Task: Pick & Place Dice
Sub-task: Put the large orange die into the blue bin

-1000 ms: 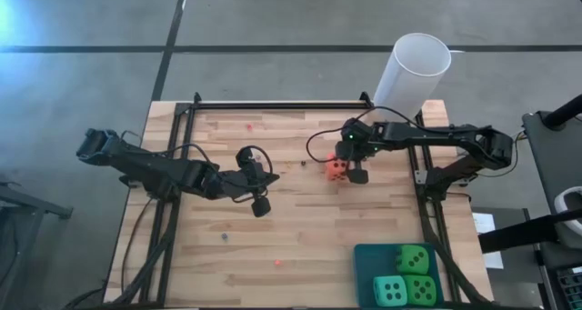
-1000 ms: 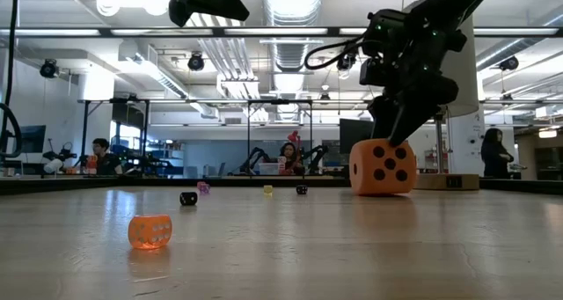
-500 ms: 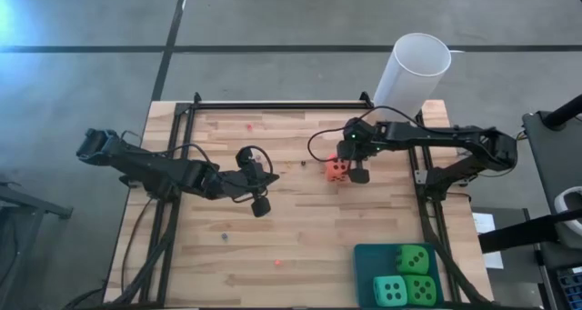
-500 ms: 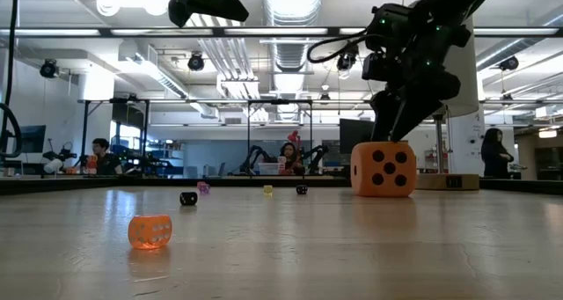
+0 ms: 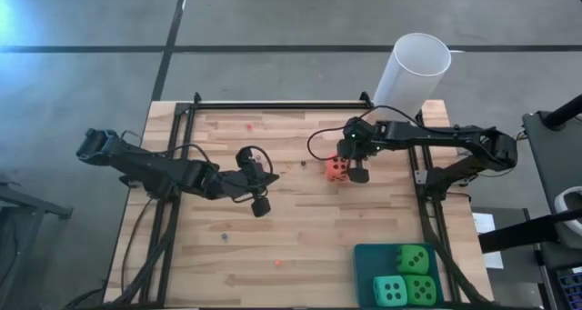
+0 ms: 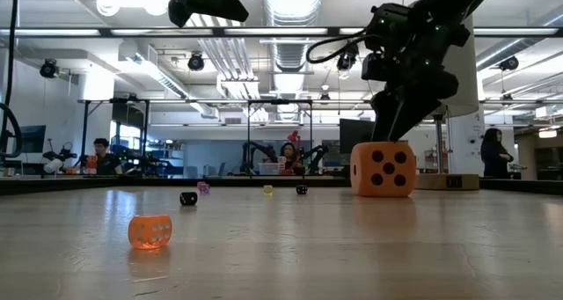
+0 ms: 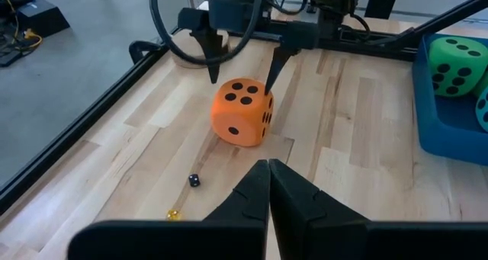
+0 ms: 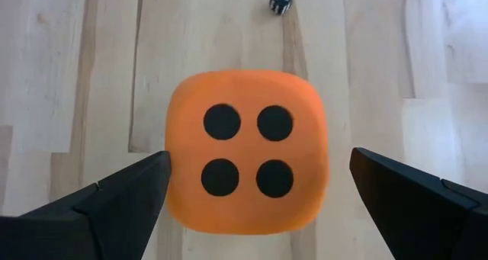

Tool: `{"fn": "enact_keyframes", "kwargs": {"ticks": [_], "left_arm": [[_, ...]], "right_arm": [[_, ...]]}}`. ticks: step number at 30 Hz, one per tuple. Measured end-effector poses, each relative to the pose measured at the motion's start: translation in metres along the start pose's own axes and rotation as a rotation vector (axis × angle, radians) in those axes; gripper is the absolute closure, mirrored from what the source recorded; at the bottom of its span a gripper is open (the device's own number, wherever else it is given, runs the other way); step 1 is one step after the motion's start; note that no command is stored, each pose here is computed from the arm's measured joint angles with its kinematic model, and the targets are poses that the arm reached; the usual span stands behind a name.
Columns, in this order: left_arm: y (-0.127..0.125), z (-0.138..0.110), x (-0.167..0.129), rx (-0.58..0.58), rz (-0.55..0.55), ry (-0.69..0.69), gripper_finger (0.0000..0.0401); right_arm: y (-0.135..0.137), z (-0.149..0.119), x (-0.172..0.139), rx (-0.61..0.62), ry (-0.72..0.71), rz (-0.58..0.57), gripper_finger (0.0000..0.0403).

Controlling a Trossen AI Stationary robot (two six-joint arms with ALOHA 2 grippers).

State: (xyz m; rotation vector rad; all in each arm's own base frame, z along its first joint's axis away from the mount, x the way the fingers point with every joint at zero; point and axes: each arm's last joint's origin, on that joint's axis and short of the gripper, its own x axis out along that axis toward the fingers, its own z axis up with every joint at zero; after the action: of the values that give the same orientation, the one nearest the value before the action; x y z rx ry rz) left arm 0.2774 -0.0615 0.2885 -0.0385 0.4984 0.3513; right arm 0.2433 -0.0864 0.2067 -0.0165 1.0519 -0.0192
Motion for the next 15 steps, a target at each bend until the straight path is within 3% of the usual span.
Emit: {"fn": "enact_keyframes", "kwargs": {"ticks": [15], "left_arm": [[0.0002, -0.0008, 0.0001, 0.004, 0.002, 0.007, 0.0386]], "right_arm": [[0.0001, 0.0004, 0.0044, 0.029, 0.008, 0.034, 0.0003]]}}
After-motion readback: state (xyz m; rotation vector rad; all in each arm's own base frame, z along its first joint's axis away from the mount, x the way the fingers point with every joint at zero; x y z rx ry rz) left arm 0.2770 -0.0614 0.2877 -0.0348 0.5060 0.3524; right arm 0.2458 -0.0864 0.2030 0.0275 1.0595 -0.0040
